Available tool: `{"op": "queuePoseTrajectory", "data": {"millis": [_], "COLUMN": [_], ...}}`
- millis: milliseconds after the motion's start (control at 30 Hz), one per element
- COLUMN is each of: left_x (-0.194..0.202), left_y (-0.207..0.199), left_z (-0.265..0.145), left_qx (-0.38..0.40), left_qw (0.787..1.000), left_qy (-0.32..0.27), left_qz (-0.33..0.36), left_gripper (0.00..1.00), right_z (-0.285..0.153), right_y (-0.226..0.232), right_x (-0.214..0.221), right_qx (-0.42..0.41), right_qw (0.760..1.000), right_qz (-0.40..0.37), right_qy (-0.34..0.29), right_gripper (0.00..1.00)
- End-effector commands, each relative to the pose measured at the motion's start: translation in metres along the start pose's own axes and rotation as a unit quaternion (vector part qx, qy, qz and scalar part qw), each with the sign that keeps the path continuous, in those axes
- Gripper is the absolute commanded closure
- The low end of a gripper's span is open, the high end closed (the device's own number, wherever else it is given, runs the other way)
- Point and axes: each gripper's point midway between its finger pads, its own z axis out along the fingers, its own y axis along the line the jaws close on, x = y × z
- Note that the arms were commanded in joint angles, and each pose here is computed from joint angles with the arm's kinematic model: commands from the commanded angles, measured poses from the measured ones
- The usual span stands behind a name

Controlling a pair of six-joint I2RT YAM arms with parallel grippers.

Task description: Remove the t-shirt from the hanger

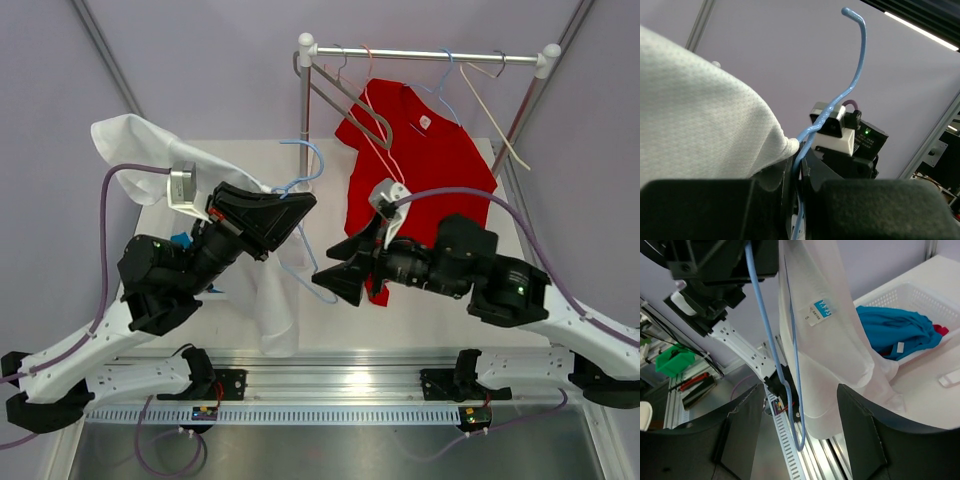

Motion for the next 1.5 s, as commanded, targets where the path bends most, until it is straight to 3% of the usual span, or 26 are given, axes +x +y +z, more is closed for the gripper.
{"op": "queuePoseTrajectory", "data": {"millis": [0, 100, 233, 267, 333, 433, 467, 600, 800, 900, 1033, 1133, 1300, 1400, 1467], "left_x": [-0.014, -0.012, -0.011, -0.009, -0.009, -0.01, -0.002, -0.012, -0.035, -0.035, -0.019, -0.011, 0.009, 0.001, -0.002], "left_y": [-0.014, -0.013, -0.012, -0.011, -0.011, -0.011, -0.005, -0.009, -0.034, -0.021, 0.057, 0.095, 0.128, 0.143, 0.134], "left_z": [0.003, 0.006, 0.006, 0.005, 0.004, 0.002, 0.0, -0.006, -0.019, -0.037, -0.08, -0.104, -0.09, -0.078, -0.06], "left_qx": [0.031, 0.03, 0.029, 0.027, 0.025, 0.016, 0.002, -0.009, 0.013, -0.02, -0.188, -0.257, -0.299, -0.338, -0.311], "left_qw": [0.999, 0.999, 0.999, 0.999, 0.999, 1.0, 1.0, 0.999, 0.996, 0.991, 0.963, 0.935, 0.898, 0.873, 0.879], "left_qy": [-0.027, -0.025, -0.024, -0.021, -0.018, -0.007, 0.015, 0.032, 0.056, 0.078, 0.098, 0.105, 0.153, 0.148, 0.145], "left_qz": [-0.008, -0.012, -0.016, -0.017, -0.016, -0.007, 0.004, 0.025, 0.066, 0.105, 0.163, 0.219, 0.284, 0.319, 0.33], "left_gripper": [1.0, 1.0, 1.0, 1.0, 1.0, 0.78, 0.55, 0.02, 0.01, 0.01, 0.01, 0.01, 0.01, 0.01, 0.01], "right_z": [0.01, 0.02, 0.026, 0.023, 0.021, 0.011, 0.006, -0.002, -0.01, -0.017, -0.033, -0.042, -0.046, -0.048, -0.048], "right_y": [0.01, 0.009, 0.001, -0.002, -0.005, -0.012, -0.015, -0.024, -0.034, -0.033, -0.022, -0.015, -0.001, 0.002, 0.004], "right_x": [-0.008, -0.002, 0.0, -0.007, -0.004, -0.012, -0.015, -0.016, -0.024, -0.031, -0.042, -0.043, -0.044, -0.042, -0.039], "right_qx": [-0.016, -0.013, 0.013, 0.023, 0.03, 0.05, 0.058, 0.081, 0.103, 0.101, 0.076, 0.058, 0.025, 0.014, 0.008], "right_qw": [1.0, 1.0, 1.0, 0.999, 0.999, 0.998, 0.997, 0.995, 0.99, 0.989, 0.989, 0.991, 0.993, 0.994, 0.995], "right_qz": [-0.023, -0.026, -0.026, -0.023, -0.019, -0.009, -0.007, -0.005, -0.012, -0.014, -0.01, -0.005, -0.002, 0.002, 0.004], "right_qy": [-0.006, 0.0, -0.003, -0.018, -0.024, -0.046, -0.052, -0.065, -0.098, -0.109, -0.126, -0.122, -0.114, -0.109, -0.104], "right_gripper": [0.3, 0.33, 0.67, 0.87, 1.0, 1.0, 1.0, 1.0, 1.0, 1.0, 1.0, 1.0, 1.0, 1.0, 1.0]}}
